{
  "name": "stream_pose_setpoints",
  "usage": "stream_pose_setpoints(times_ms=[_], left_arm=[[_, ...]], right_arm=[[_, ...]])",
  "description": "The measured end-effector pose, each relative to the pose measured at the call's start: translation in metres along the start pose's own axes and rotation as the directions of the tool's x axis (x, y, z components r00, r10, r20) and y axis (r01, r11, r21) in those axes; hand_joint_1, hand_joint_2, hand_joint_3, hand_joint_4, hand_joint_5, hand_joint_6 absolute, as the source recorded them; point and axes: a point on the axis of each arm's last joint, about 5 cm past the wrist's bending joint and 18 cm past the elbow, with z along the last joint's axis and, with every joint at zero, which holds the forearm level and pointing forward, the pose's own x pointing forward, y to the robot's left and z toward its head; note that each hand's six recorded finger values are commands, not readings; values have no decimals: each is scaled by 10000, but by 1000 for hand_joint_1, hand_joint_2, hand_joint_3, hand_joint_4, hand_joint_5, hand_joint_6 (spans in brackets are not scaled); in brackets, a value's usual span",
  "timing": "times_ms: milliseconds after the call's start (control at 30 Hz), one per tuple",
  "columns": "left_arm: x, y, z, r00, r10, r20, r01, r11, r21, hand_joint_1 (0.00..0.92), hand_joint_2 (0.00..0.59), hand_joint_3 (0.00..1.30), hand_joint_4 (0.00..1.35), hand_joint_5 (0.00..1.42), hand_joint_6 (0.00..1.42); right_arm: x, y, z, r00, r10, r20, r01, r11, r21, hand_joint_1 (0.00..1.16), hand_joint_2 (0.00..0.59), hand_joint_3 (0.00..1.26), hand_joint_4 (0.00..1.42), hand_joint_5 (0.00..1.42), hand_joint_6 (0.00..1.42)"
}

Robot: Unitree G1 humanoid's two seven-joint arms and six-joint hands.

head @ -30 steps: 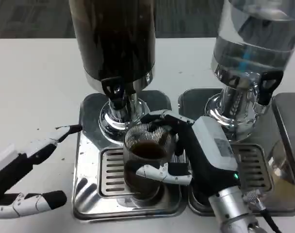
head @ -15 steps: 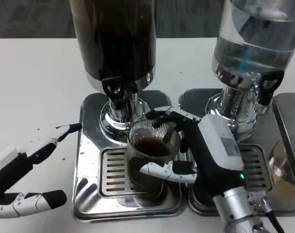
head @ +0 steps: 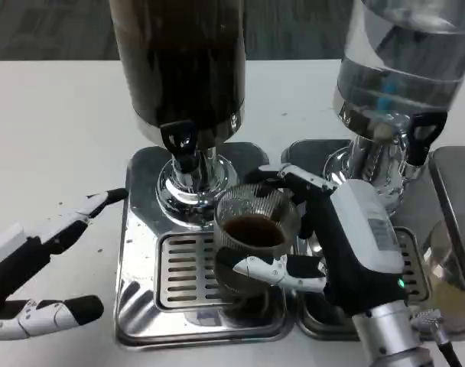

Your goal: Grasp the cup under the faucet to collect the drink, then remove the cup.

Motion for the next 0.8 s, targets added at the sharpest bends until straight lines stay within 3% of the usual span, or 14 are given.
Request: stream_pose_setpoints(times_ms=[300, 533, 800], left_arm=[[-2, -19, 59, 9993, -59, 375, 58, 10000, 24, 0, 87, 26, 0, 0, 38], [-25, -41, 112, 9966, -298, 768, 290, 9995, 116, 0, 93, 15, 0, 0, 31], [-139, 57, 173, 9930, -882, 787, 779, 9890, 1260, 0, 110, 0, 0, 0, 2]], right_arm=[[-114, -44, 84, 9999, 105, 80, -106, 9999, 104, 770, 249, 579, 653, 847, 1037], [-118, -77, 139, 9993, 209, 310, -213, 9997, 134, 765, 251, 583, 653, 847, 1037], [-141, -106, 174, 9985, 363, 414, -370, 9992, 152, 795, 240, 594, 662, 865, 1059]])
